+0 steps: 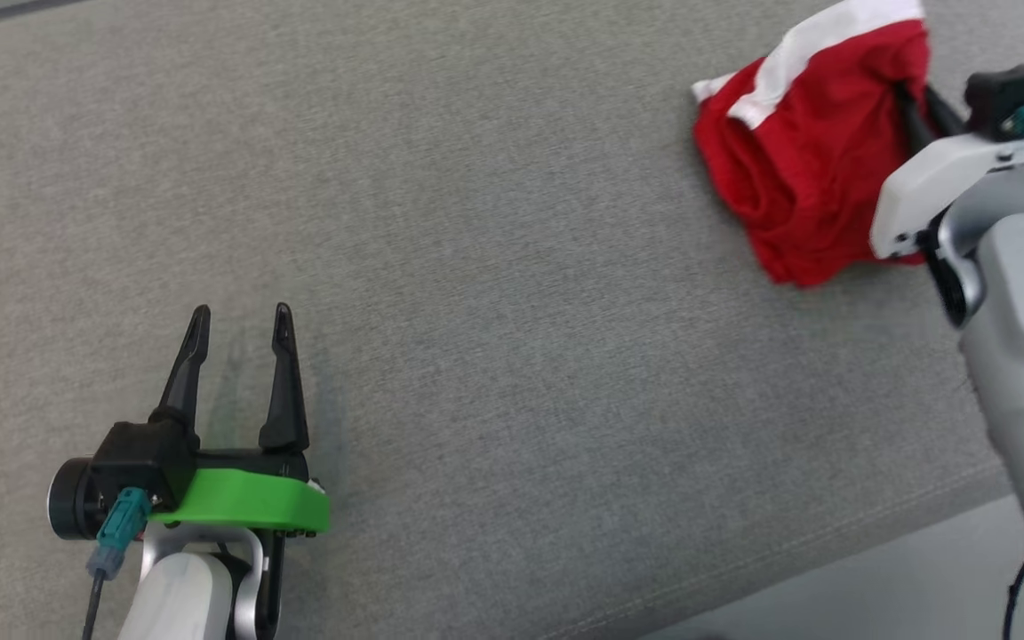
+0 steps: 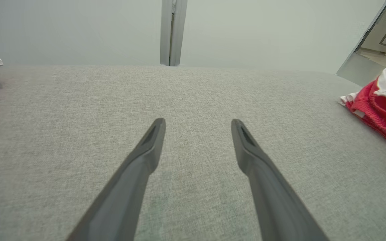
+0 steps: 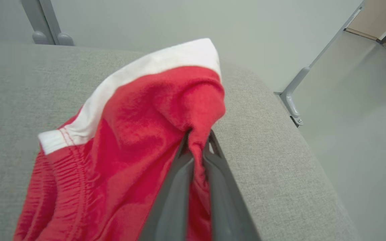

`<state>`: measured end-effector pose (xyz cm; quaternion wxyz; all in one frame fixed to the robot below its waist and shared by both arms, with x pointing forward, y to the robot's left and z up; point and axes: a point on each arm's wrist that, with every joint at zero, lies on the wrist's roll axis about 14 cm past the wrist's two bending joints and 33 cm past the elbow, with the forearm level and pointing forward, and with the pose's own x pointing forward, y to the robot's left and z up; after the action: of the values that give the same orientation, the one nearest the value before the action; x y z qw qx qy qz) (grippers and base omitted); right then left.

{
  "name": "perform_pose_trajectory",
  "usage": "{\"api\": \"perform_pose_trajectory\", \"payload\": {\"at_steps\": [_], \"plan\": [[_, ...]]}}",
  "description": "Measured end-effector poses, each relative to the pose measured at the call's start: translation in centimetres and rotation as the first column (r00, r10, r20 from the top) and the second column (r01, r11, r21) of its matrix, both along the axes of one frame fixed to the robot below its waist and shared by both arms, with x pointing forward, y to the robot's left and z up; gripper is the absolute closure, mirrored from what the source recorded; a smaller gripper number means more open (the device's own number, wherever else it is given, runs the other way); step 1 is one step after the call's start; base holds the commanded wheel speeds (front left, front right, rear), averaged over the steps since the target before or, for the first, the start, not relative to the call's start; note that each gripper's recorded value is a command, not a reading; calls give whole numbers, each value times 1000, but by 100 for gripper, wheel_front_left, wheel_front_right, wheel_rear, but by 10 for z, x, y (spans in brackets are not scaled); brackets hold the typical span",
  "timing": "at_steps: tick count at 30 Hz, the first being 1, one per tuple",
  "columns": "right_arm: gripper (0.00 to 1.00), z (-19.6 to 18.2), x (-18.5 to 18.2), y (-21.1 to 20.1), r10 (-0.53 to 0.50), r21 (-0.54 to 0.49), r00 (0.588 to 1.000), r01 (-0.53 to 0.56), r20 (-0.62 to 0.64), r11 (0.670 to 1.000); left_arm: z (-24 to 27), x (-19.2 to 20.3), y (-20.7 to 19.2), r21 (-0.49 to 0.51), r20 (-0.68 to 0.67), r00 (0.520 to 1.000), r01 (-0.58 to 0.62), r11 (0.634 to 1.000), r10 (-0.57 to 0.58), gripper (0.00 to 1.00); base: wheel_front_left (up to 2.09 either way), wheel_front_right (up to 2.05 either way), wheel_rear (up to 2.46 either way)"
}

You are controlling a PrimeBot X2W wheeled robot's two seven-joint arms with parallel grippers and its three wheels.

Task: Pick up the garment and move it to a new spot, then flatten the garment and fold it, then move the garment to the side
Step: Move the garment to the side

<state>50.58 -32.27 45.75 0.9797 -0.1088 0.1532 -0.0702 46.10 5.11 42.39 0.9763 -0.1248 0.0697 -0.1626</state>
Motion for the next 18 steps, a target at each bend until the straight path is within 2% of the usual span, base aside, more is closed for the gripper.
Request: {"api": "perform_pose_trajectory", "payload": {"at_steps": [8, 13, 15, 16, 18], "plan": [[100, 16, 37, -49, -70, -74, 998, 69, -2, 995, -7, -4, 35, 16, -15, 995, -97, 995, 97, 0, 0, 0, 0], [100, 7, 46, -71, -109, -113, 994, 104, -32, 988, -18, -10, 47, 26, -44, 990, -131, 991, 132, 0, 0, 0, 0], [55, 8, 51, -79, -110, -152, 994, 105, -22, 983, -21, -11, 53, 33, -51, 987, -148, 988, 149, 0, 0, 0, 0], [0, 8, 55, -80, -109, -164, 994, 105, -17, 981, -23, -11, 56, 37, -55, 986, -154, 987, 156, 0, 0, 0, 0], [0, 6, 61, -78, -105, -159, 994, 104, 7, 982, -27, -11, 60, 42, -60, 984, -165, 985, 168, 0, 0, 0, 0]]}}
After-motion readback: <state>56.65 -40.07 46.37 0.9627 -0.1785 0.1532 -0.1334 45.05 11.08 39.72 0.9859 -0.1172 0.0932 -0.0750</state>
